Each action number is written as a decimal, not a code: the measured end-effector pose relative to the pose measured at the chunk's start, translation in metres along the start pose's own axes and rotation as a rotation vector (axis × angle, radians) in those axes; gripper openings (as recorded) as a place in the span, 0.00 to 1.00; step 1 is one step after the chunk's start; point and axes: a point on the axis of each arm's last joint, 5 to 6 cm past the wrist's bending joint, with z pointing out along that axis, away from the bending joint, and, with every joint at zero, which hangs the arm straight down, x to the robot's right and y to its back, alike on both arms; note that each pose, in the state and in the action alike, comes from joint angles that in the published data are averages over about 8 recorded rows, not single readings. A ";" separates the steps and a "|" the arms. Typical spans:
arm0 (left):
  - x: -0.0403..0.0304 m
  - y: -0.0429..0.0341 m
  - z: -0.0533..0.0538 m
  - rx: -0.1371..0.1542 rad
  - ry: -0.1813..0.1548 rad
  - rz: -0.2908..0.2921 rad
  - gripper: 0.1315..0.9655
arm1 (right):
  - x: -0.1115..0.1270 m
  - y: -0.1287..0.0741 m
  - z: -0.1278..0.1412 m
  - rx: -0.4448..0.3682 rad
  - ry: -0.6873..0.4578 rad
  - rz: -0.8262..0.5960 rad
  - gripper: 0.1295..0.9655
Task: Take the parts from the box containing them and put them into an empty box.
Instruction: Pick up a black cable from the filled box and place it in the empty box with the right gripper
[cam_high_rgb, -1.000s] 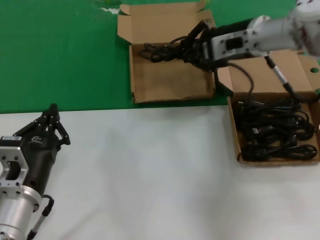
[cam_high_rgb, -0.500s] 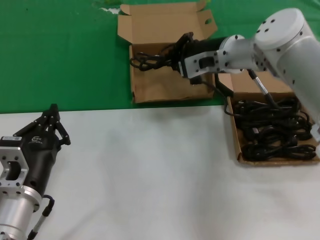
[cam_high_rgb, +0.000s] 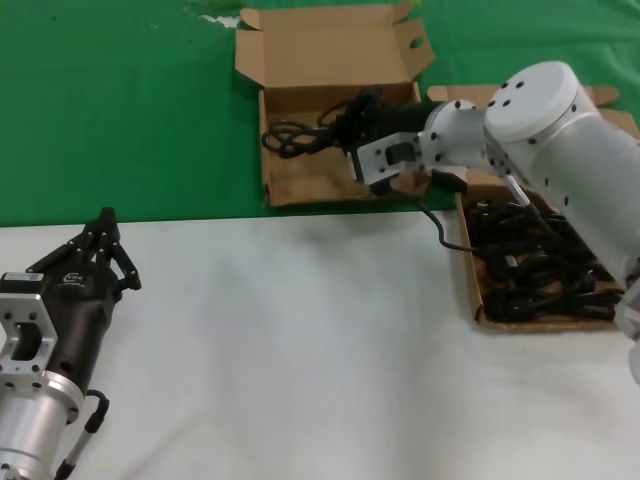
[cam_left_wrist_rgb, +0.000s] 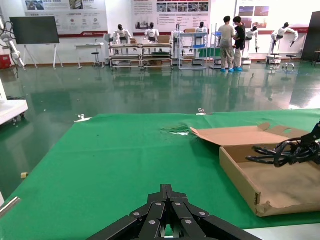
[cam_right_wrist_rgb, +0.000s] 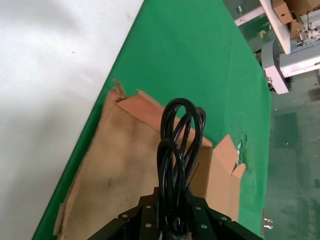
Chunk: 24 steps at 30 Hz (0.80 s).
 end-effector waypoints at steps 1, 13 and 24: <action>0.0000 0.0000 0.000 0.000 0.000 0.000 0.01 | -0.001 -0.001 0.001 -0.001 0.001 -0.002 0.11; 0.0000 0.0000 0.000 0.000 0.000 0.000 0.01 | -0.013 -0.007 0.006 -0.002 0.005 -0.018 0.16; 0.0000 0.0000 0.000 0.000 0.000 0.000 0.01 | -0.015 -0.008 0.007 -0.005 0.020 -0.022 0.33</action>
